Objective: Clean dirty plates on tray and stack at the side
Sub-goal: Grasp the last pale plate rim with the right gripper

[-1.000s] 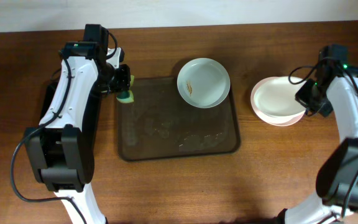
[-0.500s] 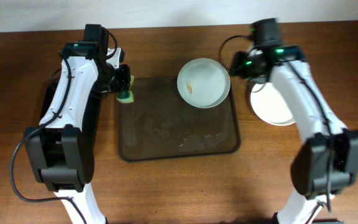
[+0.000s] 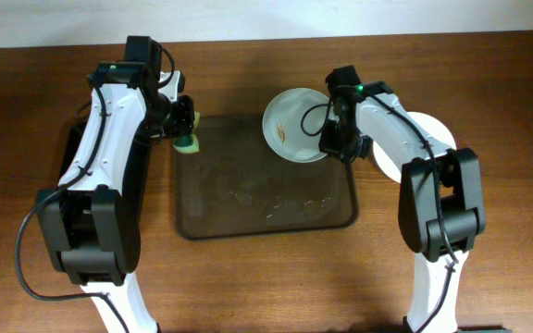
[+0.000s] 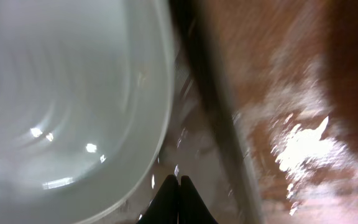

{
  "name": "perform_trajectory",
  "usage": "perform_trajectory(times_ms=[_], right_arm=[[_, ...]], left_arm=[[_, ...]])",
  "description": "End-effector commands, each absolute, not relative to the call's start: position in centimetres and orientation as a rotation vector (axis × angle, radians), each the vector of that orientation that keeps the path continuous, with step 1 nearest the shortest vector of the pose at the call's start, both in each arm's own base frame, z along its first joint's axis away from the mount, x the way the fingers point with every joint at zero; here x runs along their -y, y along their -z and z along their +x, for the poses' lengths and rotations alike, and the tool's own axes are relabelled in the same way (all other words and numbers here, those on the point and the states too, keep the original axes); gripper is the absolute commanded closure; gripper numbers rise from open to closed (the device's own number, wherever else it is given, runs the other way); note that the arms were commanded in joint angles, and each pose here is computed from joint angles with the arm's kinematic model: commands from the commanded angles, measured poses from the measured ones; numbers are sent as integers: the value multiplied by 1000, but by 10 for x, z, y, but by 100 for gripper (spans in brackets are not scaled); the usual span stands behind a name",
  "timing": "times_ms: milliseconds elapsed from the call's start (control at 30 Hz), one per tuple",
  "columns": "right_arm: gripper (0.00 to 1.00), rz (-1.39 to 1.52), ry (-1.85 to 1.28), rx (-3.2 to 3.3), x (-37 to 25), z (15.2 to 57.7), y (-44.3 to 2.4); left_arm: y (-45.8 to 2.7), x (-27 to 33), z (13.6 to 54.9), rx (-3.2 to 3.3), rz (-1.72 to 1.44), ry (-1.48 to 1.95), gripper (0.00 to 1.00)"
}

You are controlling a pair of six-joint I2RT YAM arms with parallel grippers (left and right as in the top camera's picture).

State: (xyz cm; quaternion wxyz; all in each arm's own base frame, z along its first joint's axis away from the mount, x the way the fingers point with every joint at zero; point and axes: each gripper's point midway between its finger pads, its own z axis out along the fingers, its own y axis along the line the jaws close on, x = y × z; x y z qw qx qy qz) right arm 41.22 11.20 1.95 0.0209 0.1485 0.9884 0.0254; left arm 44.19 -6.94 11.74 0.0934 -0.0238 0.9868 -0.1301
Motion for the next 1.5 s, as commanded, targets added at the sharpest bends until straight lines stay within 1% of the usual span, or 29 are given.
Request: perform_trajectory(times_ms=[0, 67, 100, 133, 167, 200, 233, 267, 300, 333, 367, 467, 600, 667, 733, 800, 833, 933, 967, 1133, 1233, 1267, 1333, 1367, 1433, 1467], right_arm=[[96, 393, -41, -3130, -131, 393, -17], [96, 351, -63, -3150, -140, 386, -22], [95, 320, -84, -3119, -140, 393, -32], [91, 334, -97, -3079, -136, 403, -44], [83, 273, -132, -3016, -132, 421, -63], [60, 166, -150, -2961, -129, 438, -77], [43, 74, -153, -2919, -128, 450, -83], [39, 36, -133, -2879, -123, 460, -85], [37, 34, -87, -2854, -117, 467, -84], [37, 39, -16, -2822, -106, 479, -76], [38, 10, -21, -2809, -107, 484, -72], [47, -104, -2, -2799, -109, 496, -47], [53, -143, 7, -2795, -108, 506, -24], [55, -136, 8, -2798, -106, 507, -21], [60, -139, 10, -2808, -106, 504, -20], [62, -148, -1, -2854, -107, 493, -17], [62, -156, -17, -2882, -109, 486, -15], [60, -214, 16, -3027, -115, 447, -8], [56, -229, 25, -3058, -116, 439, -6], [55, -375, 87, -3226, -135, 384, -5], [54, -468, -33, -3284, -166, 359, -10], [53, -498, -86, -3285, -173, 357, -17], [52, -530, -149, -3250, -177, 366, -40], [52, -530, -150, -3212, -176, 377, -53], [50, -450, -78, -3108, -157, 413, -77], [48, -395, -42, -3057, -143, 431, -85]], left_arm=[[-123, 69, 446, -2909, -43, 378, 99], [-123, 69, 446, -2909, -42, 379, 99], [-123, 69, 446, -2908, -42, 378, 99], [-123, 69, 446, -2908, -42, 378, 99], [-123, 69, 446, -2909, -42, 378, 99], [-123, 69, 446, -2908, -42, 378, 99], [-123, 69, 446, -2908, -42, 378, 99], [-123, 69, 446, -2909, -43, 378, 99], [-123, 69, 446, -2909, -43, 378, 99], [-123, 69, 446, -2909, -43, 378, 99], [-123, 69, 446, -2909, -43, 378, 99], [-123, 69, 446, -2909, -43, 378, 99], [-122, 69, 445, -2913, -43, 378, 99], [-122, 69, 445, -2913, -43, 378, 99], [-122, 69, 445, -2912, -43, 378, 99], [-122, 69, 445, -2912, -43, 378, 99], [-122, 69, 445, -2911, -43, 378, 99], [-123, 69, 446, -2908, -42, 378, 99], [-123, 69, 446, -2908, -42, 378, 99], [-123, 69, 446, -2909, -42, 378, 99], [-123, 69, 446, -2908, -42, 378, 99], [-123, 69, 446, -2908, -42, 378, 99], [-123, 69, 446, -2908, -42, 378, 99], [-123, 69, 446, -2908, -42, 378, 99], [-123, 69, 446, -2908, -42, 378, 99], [-123, 69, 446, -2908, -42, 378, 99]])
